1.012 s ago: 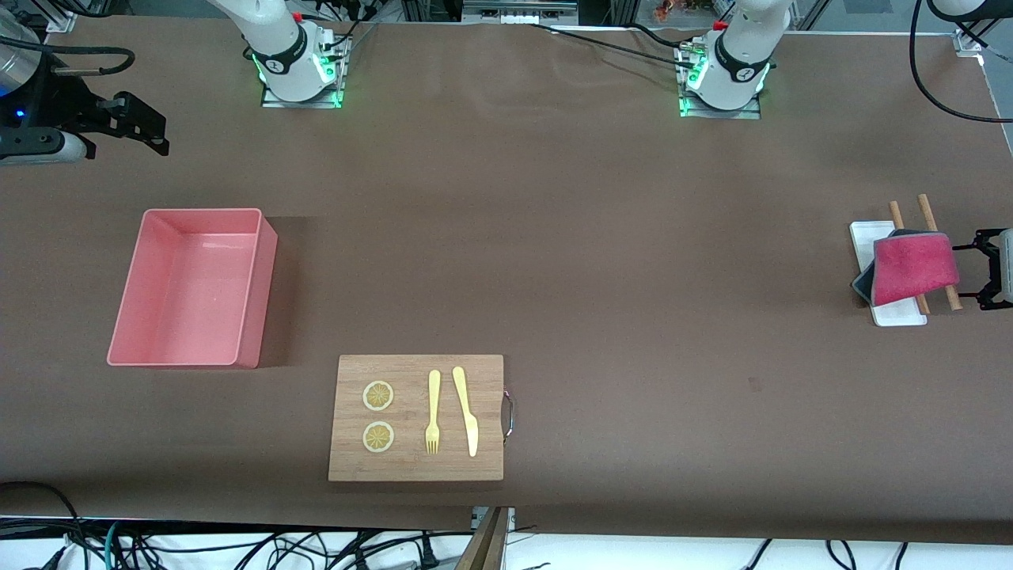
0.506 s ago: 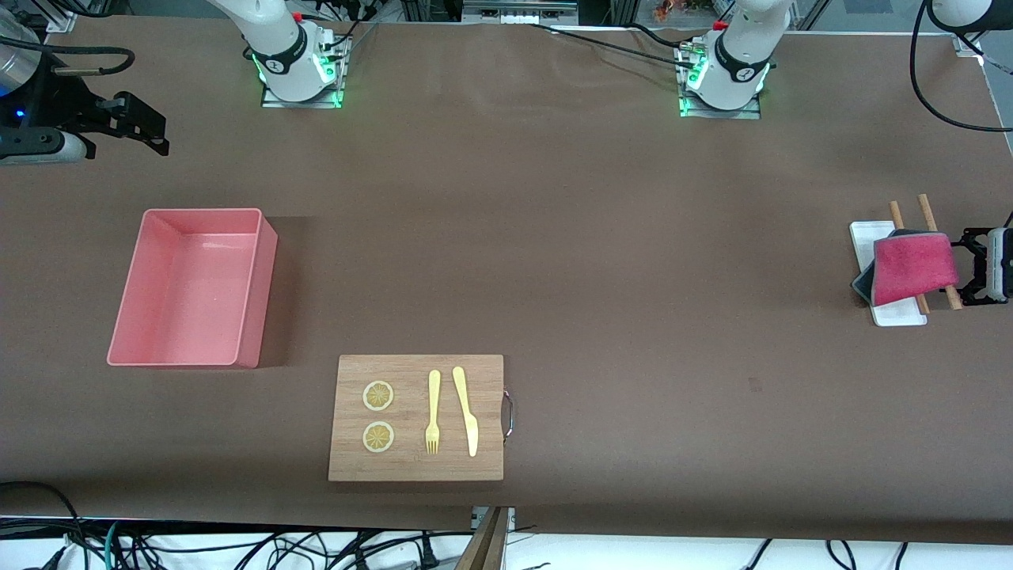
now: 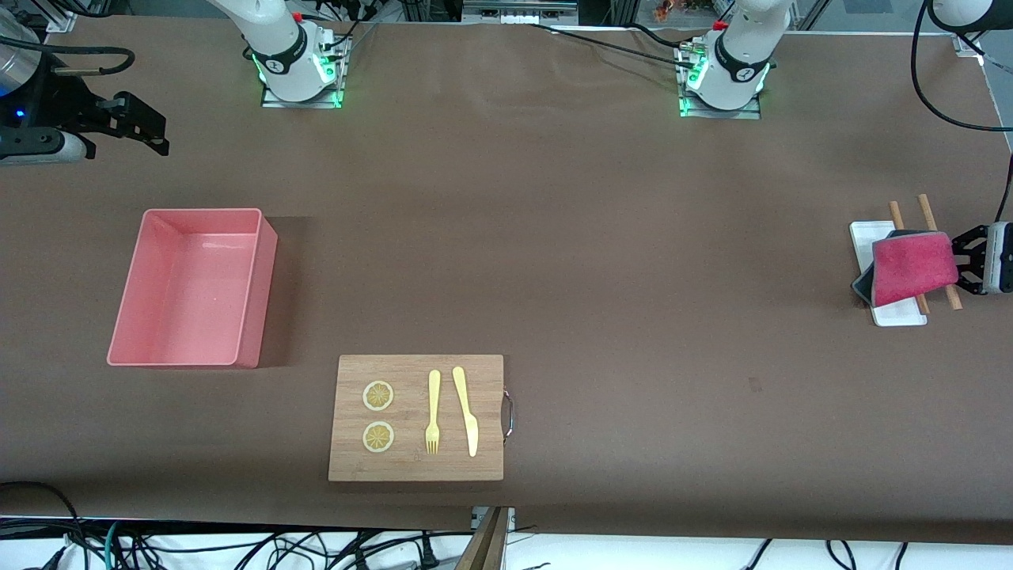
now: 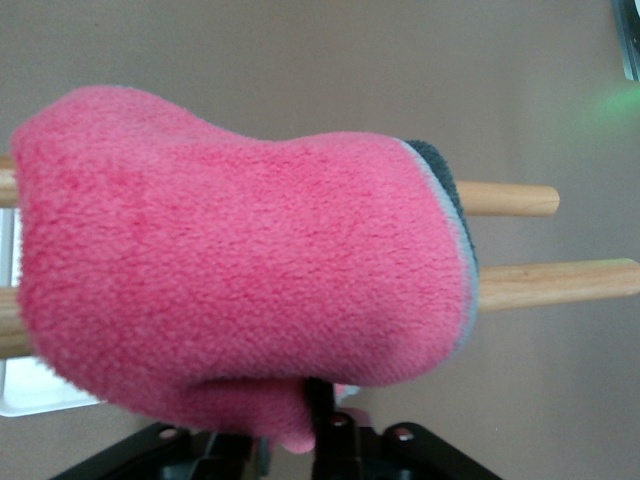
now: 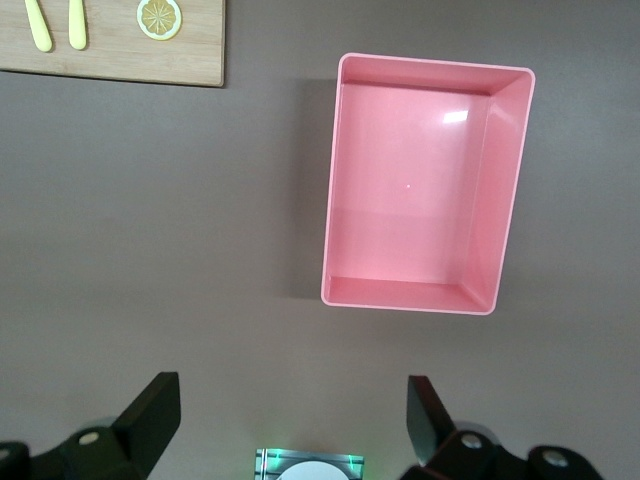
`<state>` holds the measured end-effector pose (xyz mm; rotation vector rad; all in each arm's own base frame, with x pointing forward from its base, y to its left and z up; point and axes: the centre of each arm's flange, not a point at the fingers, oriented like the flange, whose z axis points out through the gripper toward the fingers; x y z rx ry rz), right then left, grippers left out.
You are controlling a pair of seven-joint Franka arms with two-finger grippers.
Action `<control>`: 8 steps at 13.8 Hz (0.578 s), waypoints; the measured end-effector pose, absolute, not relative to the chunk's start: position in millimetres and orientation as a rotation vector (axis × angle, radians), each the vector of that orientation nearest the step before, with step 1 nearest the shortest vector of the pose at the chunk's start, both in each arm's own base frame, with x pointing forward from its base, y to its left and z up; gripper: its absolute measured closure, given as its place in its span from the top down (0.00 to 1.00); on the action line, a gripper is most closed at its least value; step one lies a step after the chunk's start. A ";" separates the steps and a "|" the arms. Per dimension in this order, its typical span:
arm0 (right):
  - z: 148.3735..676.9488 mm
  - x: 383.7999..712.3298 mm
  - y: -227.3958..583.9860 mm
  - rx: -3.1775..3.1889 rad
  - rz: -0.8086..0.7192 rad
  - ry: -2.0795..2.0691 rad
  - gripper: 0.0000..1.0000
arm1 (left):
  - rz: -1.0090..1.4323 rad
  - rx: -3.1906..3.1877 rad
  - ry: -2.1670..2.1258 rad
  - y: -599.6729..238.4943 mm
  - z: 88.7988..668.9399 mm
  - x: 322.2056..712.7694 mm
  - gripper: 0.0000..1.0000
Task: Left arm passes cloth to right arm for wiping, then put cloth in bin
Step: 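Lower the left gripper onto the pink cloth and close on it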
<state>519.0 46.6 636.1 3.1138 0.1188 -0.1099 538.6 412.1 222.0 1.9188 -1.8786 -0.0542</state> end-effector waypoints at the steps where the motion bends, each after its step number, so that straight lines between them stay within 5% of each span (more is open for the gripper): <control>1: 636.1 519.0 46.6 3.114 -0.110 0.119 1.00 | -0.055 1.910 -1.874 411.6 224.1 538.6 0.06; 8: 636.2 519.0 46.6 3.114 -0.110 0.119 1.00 | -0.118 1.997 -1.770 414.6 313.4 550.8 0.03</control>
